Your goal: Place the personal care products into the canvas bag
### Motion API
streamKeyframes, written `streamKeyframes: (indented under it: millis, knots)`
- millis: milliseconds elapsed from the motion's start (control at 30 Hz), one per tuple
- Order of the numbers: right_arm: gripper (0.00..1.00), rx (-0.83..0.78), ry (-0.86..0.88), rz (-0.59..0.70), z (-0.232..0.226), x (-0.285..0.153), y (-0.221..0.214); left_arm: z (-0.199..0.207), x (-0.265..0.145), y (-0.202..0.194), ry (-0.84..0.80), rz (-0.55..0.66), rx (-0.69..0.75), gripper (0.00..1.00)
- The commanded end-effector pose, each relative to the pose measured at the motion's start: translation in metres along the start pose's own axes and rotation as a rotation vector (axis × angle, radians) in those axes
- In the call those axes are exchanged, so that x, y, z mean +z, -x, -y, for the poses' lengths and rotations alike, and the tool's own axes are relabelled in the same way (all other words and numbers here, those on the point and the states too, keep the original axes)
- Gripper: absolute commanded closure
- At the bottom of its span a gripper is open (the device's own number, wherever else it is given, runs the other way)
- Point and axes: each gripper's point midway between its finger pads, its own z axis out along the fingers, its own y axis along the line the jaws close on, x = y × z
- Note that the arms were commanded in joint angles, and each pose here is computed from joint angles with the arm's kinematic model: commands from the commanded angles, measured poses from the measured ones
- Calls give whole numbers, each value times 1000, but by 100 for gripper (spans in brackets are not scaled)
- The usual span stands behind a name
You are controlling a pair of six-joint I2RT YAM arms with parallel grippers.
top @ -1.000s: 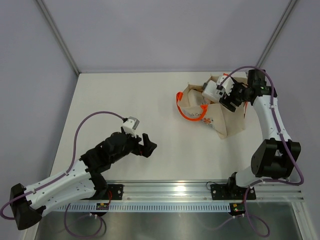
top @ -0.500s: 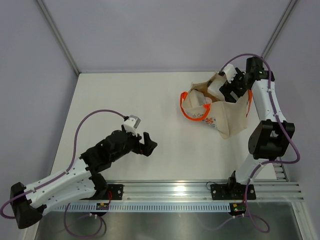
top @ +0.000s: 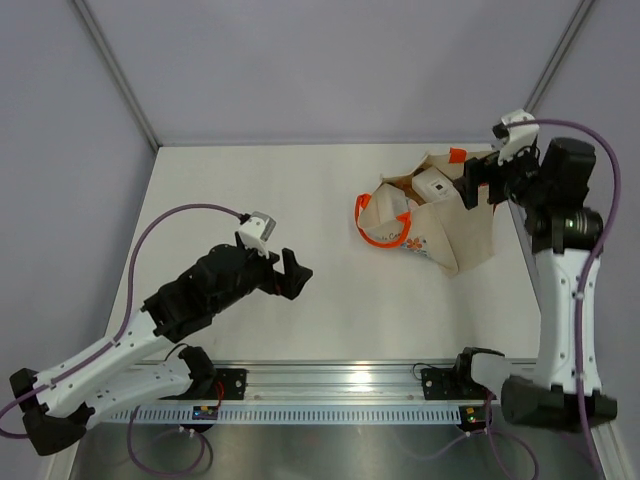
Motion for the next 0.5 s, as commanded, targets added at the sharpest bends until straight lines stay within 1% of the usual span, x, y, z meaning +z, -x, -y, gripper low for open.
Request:
streamKeyframes:
  millis: [0, 67, 133, 167, 200, 267, 300, 467]
  knots:
    - [0, 286, -188, 210, -6, -40, 16, 7, -19, 30, -21, 73, 7, 1]
    - [1, 320, -169, 183, -20, -43, -4, 7, -25, 28, -27, 74, -1, 1]
    - [0, 369, -196, 161, -27, -57, -14, 6, -27, 25, -31, 71, -7, 1]
    - [0, 380, -240, 138, -24, -62, -22, 5, -31, 23, -33, 73, -15, 1]
    - [0, 370, -268, 163, -25, -74, -20, 4, -32, 20, -35, 71, -18, 1]
    - [0, 370, -318, 168, -23, -80, -30, 2, -34, 17, -33, 69, -24, 1]
    - [0, 359, -351, 199, -23, -90, -29, 1, -36, 17, -34, 76, -26, 1]
    - [0, 353, -365, 187, -34, -102, -47, 0, -41, 13, -43, 86, -39, 1]
